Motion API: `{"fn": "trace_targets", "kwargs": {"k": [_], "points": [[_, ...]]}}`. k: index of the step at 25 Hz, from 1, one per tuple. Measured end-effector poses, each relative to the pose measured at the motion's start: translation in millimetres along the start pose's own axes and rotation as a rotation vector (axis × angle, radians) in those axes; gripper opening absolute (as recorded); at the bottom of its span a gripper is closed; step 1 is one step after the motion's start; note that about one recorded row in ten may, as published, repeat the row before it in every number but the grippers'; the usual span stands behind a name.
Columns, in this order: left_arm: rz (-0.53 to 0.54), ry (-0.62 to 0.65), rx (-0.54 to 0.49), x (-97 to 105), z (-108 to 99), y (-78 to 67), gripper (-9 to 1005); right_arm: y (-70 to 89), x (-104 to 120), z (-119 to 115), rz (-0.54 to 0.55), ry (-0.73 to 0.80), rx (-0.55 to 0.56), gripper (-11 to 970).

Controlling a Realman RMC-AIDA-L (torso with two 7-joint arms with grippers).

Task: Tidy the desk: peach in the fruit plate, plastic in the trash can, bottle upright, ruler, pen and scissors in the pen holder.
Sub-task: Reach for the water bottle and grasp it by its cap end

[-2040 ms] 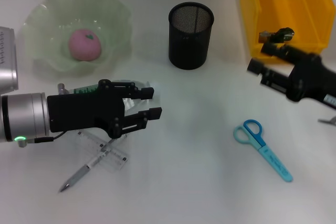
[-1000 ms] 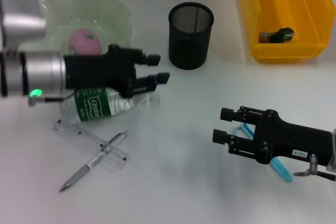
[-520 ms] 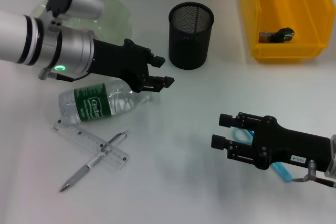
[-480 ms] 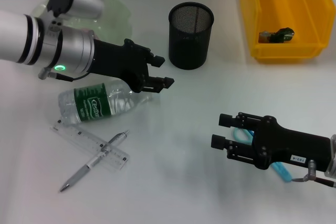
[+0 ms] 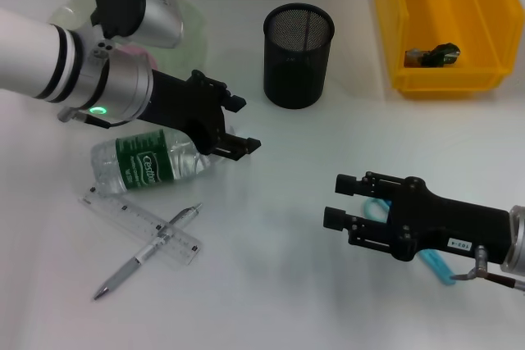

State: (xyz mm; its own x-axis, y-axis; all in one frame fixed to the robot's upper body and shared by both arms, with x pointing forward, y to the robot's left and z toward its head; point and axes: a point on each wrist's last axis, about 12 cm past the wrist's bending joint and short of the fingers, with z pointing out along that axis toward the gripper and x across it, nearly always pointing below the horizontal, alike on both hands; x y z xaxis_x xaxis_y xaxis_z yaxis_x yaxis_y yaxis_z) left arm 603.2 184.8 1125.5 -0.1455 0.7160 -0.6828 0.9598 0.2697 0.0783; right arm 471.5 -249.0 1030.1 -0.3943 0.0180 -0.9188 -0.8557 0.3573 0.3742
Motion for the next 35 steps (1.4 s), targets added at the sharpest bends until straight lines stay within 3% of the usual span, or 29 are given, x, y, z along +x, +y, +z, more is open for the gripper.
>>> {"fn": "trace_targets", "kwargs": {"k": [35], "points": [[0.087,0.120,-0.047,10,27,-6.6,681,-3.4,0,4,0.007,0.008,0.012,629]]}}
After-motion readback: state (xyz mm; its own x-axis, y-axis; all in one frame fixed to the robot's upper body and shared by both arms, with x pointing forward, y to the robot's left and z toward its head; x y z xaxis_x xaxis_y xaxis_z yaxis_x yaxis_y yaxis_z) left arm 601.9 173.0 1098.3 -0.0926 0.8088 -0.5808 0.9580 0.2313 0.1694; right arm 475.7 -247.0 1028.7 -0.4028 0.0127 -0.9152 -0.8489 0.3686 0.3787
